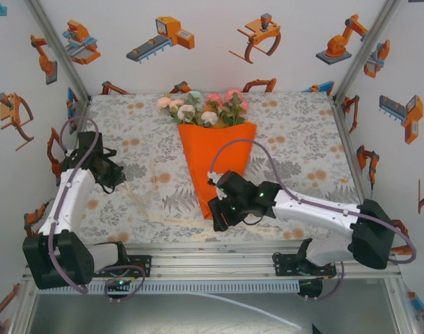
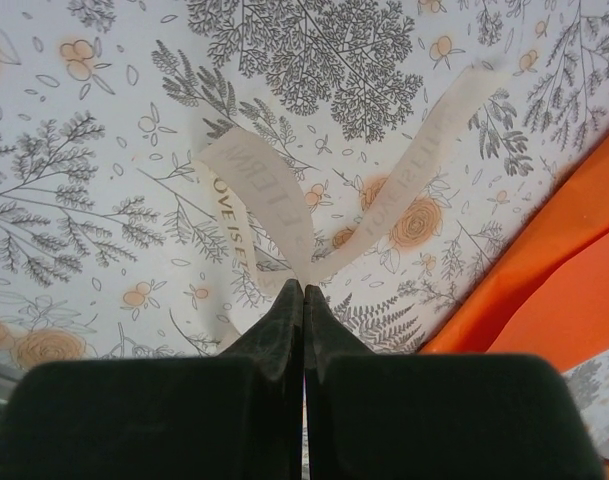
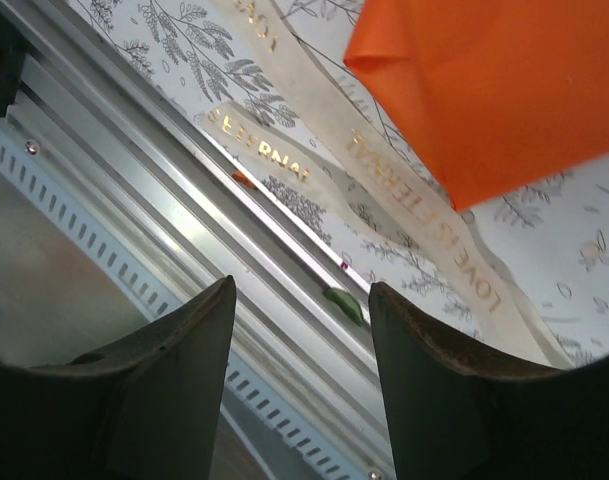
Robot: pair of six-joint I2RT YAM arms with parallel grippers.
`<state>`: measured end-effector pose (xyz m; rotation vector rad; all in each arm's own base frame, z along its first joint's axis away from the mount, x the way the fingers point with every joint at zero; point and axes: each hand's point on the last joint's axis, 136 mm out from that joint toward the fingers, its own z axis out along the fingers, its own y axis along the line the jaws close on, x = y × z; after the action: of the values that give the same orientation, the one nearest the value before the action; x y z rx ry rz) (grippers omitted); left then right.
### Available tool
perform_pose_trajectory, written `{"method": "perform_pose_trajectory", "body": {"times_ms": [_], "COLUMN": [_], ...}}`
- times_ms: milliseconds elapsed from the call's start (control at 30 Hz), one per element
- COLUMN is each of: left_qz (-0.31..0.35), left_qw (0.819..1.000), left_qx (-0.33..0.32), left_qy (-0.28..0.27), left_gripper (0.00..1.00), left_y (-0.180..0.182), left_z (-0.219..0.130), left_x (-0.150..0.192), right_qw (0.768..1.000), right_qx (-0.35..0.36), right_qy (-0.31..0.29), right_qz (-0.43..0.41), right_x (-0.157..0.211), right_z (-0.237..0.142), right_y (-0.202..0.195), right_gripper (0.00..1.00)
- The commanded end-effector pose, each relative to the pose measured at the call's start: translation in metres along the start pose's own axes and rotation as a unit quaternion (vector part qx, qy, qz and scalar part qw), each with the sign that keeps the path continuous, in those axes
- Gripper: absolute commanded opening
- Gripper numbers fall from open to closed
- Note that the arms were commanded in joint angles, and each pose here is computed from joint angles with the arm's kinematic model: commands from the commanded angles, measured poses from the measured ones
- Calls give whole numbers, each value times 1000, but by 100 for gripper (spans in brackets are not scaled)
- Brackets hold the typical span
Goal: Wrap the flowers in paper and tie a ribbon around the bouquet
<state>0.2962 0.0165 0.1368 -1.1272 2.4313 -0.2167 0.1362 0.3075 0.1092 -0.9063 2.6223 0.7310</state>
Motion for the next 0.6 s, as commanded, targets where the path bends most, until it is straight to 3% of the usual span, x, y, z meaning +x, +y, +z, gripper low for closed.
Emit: {"method": "perform_pose_trajectory", "body": {"times_ms": [0, 200, 567], "left_qz": [32, 48, 51], "left_qw": [999, 998, 998], "left_qx": [30, 30, 25], "left_qy": [17, 21, 29], "left_gripper": [1, 0, 0], "left_y": [-22, -30, -30], "left_z": [5, 12, 18], "left_x": [-4, -7, -3], "right_qw": [998, 993, 989], "right_qx": [3, -1, -11], "right_qy": [-2, 46, 105], "right_qz": [-59, -112, -104], "right_x": [-16, -5, 19], "right_z": [14, 43, 71], "right_y": [9, 15, 9], "right_gripper": [54, 54, 49]}}
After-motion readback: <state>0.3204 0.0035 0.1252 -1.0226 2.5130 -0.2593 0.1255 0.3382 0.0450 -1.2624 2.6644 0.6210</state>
